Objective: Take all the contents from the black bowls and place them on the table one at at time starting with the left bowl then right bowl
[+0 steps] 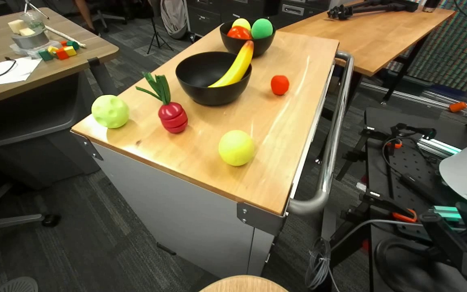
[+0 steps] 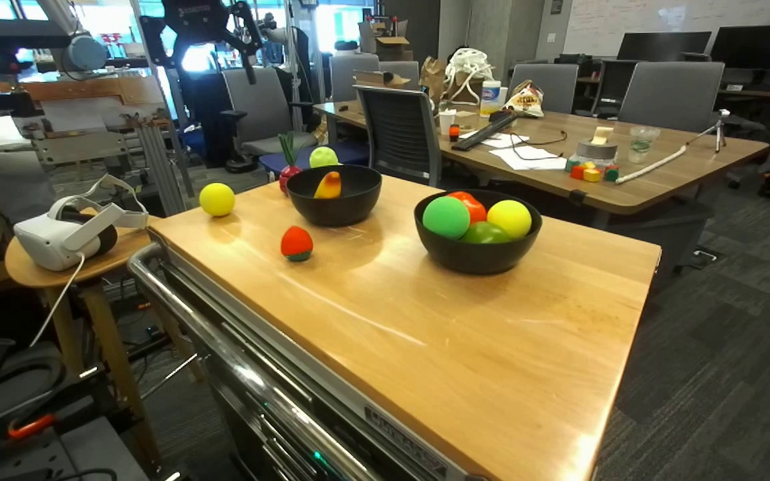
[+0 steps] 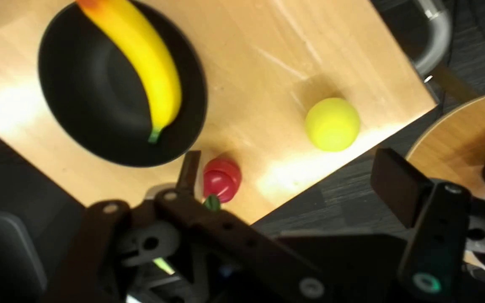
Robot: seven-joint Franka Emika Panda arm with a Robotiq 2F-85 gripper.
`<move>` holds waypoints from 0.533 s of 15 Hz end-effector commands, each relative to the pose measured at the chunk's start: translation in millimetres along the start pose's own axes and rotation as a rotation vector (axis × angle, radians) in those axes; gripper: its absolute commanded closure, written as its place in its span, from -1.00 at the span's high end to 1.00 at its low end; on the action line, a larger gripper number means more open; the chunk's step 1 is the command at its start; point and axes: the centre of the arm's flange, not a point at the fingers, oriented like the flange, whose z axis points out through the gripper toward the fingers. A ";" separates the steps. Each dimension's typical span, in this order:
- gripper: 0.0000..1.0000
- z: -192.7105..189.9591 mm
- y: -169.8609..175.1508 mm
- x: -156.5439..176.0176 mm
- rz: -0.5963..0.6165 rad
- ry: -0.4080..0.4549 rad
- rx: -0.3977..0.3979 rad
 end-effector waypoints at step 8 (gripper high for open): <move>1.00 8.8 91.1 -46.5 0.139 0.089 -0.150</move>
